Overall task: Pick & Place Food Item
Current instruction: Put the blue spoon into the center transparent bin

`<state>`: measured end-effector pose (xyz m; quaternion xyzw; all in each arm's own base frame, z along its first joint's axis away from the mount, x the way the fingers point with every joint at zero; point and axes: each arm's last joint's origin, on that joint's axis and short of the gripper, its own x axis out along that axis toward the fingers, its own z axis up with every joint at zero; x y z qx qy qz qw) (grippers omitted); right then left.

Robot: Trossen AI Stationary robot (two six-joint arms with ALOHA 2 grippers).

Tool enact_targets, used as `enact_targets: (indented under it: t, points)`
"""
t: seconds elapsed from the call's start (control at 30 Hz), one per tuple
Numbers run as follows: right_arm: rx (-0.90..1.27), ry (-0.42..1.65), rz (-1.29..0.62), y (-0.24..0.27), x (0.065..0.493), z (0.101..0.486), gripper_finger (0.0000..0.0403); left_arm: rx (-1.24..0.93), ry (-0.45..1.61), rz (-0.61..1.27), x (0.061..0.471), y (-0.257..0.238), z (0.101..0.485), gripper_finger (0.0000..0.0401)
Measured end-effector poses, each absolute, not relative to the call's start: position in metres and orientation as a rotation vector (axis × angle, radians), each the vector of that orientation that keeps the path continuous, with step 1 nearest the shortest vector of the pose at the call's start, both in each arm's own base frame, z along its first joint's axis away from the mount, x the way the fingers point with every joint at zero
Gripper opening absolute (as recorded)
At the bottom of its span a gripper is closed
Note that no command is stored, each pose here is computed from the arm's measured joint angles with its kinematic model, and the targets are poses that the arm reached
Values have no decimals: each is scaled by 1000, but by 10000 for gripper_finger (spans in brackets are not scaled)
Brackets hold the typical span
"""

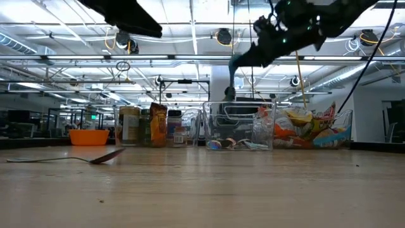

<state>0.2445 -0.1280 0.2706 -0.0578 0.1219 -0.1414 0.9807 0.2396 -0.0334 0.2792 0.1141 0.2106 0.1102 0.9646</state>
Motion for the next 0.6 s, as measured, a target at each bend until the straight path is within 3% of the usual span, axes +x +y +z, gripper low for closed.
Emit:
enact_targets:
  t: [0.37,0.6]
  points:
    - [-255,397,-192,-169,267,206,0,203,487,265,244,-16,271,250]
    - [-254,422,-184,-174,274,188,2,178,493,215,245,-15,270,250]
